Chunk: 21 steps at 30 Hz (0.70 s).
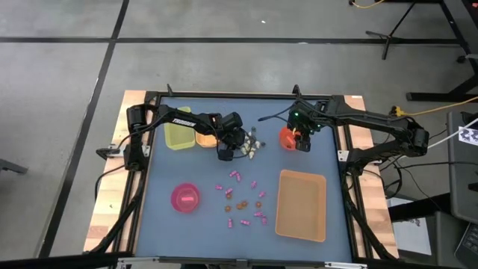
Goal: Sort Halloween decoration
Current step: Put the white skull toy into the yellow bin
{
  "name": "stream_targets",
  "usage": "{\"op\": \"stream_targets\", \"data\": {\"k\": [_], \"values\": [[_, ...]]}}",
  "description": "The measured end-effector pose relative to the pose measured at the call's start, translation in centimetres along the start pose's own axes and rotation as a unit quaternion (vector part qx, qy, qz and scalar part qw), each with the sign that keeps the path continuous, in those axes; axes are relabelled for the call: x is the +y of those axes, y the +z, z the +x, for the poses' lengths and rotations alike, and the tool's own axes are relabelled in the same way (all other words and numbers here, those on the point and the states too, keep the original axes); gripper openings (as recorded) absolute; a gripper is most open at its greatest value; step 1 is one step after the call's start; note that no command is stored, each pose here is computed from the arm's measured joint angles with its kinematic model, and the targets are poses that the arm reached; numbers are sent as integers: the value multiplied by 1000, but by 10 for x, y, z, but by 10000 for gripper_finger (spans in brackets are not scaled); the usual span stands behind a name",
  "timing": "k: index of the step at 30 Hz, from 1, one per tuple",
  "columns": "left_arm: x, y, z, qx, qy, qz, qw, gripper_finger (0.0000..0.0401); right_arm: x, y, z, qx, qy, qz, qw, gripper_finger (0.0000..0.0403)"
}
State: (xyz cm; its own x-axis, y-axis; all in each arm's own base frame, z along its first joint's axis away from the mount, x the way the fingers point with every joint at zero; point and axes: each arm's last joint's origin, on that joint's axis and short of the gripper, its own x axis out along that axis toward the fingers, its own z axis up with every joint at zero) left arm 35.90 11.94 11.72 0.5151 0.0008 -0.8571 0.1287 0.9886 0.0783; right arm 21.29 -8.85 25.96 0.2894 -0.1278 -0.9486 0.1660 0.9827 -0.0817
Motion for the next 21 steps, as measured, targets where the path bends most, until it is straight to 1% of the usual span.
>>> {"op": "stream_targets", "data": {"k": [3, 8, 13, 18, 21], "values": [[1, 3, -1, 5, -2, -11, 1000, 77, 0, 0, 0, 0, 0, 0, 1000, 225], [6, 15, -9, 24, -5, -14, 1000, 77, 0, 0, 0, 0, 0, 0, 1000, 225], [13, 33, -22, 28, 0, -14, 1000, 77, 0, 0, 0, 0, 0, 0, 1000, 225], [17, 47, -36, 47, 0, -16, 999, 77, 0, 0, 0, 0, 0, 0, 1000, 225], [18, 53, -46, 73, -5, -19, 997, 77, 0, 0, 0, 0, 0, 0, 1000, 225]]}}
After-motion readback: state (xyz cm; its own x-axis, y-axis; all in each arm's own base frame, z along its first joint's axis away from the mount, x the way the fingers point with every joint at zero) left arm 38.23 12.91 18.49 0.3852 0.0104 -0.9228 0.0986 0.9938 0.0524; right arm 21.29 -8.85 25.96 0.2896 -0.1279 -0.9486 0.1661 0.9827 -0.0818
